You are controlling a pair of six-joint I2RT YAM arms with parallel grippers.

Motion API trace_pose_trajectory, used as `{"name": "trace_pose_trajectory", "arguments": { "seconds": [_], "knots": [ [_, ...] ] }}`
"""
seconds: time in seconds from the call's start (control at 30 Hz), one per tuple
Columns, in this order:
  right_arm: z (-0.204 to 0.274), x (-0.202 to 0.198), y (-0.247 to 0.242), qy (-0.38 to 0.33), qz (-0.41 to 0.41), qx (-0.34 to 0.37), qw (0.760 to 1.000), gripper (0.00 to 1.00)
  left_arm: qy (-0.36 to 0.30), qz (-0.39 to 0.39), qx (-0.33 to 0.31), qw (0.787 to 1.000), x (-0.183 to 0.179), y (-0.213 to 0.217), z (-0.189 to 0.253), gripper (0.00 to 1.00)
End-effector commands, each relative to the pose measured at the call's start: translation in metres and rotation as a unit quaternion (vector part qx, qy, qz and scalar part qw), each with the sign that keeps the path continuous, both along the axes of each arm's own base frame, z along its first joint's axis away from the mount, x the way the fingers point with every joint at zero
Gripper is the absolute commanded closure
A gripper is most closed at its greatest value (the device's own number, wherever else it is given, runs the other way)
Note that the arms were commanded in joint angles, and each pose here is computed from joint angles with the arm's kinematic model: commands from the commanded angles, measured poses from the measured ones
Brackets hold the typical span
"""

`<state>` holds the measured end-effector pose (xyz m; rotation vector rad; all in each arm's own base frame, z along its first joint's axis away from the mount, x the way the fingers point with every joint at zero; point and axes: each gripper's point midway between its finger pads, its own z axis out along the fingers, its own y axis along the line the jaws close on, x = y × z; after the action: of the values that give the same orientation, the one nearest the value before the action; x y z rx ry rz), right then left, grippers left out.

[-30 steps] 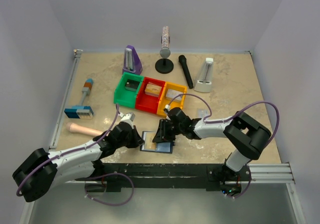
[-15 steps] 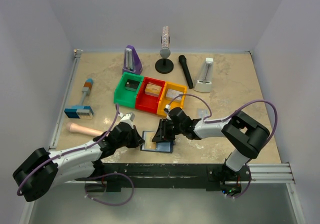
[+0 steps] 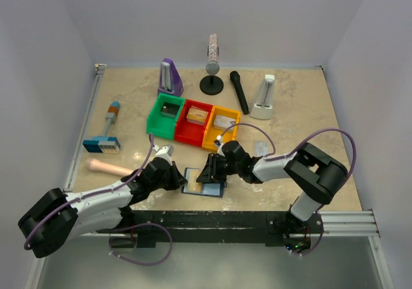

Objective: Take the credit cards out of the card holder
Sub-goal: Remove the credit card from the card holder.

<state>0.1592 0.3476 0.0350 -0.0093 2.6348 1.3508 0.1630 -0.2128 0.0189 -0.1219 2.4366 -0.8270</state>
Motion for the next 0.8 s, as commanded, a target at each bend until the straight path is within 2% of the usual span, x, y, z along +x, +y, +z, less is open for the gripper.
{"name": "trace_pose_trajectory", "arguments": {
  "seconds": [0.0,0.77],
  "knots": [
    [0.018,0.007,0.014,-0.022,0.003,0.054,0.998,0.64,0.027,-0.002,0.021,0.999,-0.011,0.009,-0.019,1.0],
    [0.035,0.011,0.024,-0.035,0.009,0.102,0.994,0.62,0.037,-0.014,0.008,0.999,-0.017,0.005,-0.022,1.0]
  ]
}}
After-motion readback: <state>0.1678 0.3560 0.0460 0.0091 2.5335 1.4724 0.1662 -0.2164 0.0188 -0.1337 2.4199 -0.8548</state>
